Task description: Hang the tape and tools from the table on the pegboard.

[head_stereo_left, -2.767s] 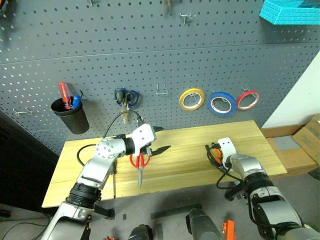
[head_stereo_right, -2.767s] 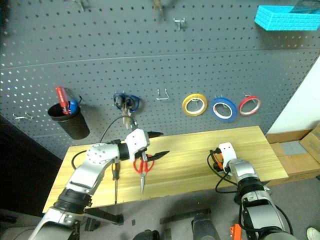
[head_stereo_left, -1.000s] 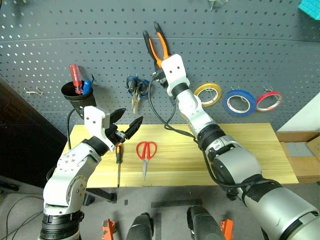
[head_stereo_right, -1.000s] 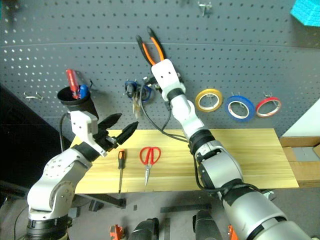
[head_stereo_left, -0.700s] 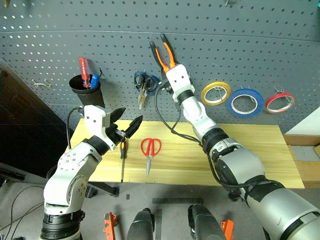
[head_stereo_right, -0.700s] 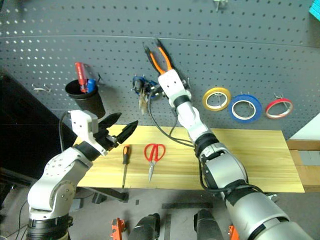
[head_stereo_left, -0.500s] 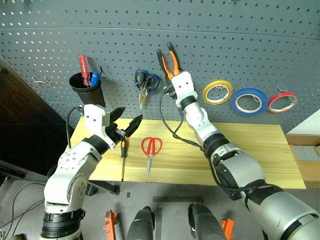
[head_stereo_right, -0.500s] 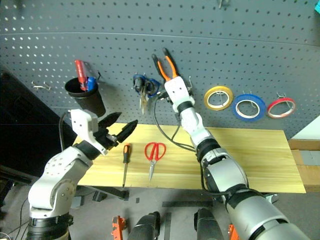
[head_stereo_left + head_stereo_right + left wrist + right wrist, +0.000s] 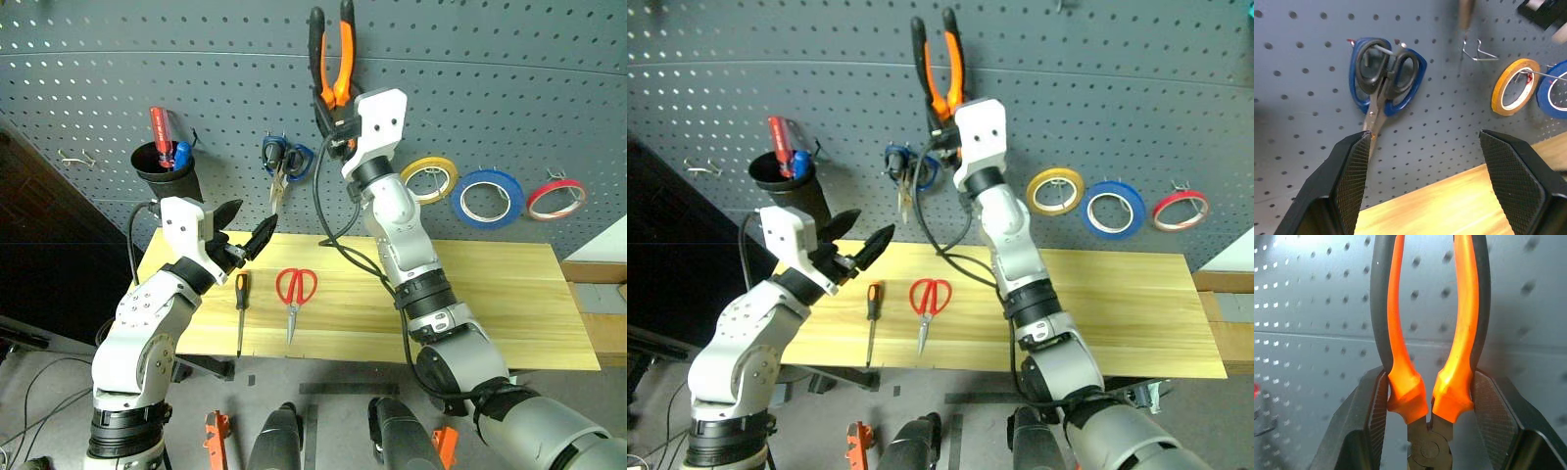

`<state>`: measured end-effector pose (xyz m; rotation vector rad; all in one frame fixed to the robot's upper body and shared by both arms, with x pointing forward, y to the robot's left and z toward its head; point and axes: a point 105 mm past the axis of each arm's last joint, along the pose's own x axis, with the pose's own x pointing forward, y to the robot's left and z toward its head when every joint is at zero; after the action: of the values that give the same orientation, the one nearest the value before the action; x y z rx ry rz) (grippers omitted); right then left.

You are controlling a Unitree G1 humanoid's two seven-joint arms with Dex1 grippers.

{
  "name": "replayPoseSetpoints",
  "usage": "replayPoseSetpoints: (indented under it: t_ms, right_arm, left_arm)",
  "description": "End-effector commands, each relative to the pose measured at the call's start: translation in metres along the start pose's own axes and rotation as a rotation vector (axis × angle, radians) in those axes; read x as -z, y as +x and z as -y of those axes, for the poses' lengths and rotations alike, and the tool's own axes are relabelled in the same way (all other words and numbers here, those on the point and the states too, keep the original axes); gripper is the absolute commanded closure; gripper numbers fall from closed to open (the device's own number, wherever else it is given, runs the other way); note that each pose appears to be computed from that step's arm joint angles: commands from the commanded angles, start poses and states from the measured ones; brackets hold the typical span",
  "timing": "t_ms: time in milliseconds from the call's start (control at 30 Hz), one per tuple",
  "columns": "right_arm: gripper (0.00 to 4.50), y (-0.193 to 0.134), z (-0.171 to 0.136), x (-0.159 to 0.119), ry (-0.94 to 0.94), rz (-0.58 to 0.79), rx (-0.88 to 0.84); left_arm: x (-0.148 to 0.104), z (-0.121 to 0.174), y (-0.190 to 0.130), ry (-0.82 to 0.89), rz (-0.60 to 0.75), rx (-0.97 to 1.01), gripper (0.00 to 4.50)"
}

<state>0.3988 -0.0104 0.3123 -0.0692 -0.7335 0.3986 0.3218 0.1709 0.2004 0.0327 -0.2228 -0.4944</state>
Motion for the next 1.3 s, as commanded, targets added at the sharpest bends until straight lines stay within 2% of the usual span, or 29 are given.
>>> replayPoseSetpoints:
  t_ms: [33,300,600,900,1100,1167,1300]
  right_arm:
    - [2.26,0.004,0.012,-0.015,-0.109,0.07,0.04]
    - [2.26,-0.004,0.021,0.015,-0.203,0.005,0.068]
    - [2.26,-0.019,0.02,0.036,-0.184,-0.077,0.088]
    - [2.26,-0.027,0.008,0.027,-0.145,-0.069,0.094]
    - [2.27,-0.018,0.006,0.011,-0.184,-0.007,0.086]
    - [2.27,-0.017,0.007,0.013,-0.184,-0.02,0.09]
    - [2.27,-0.022,0.013,0.038,-0.174,-0.139,0.114]
  left_arm:
    - [-0.007,0.006,0.006,0.022,0.04,0.021,0.77]
    - [-0.006,0.009,0.016,0.024,0.051,0.028,0.77]
    - [0.005,0.005,0.013,0.031,0.016,-0.004,0.77]
    - [0.007,0.002,0.015,0.04,0.02,-0.047,0.77]
    - [0.006,0.0,0.017,0.055,0.03,-0.06,0.77]
    - [0.006,0.0,0.017,0.057,0.029,-0.063,0.77]
    - [0.011,0.0,0.017,0.06,0.013,-0.067,0.77]
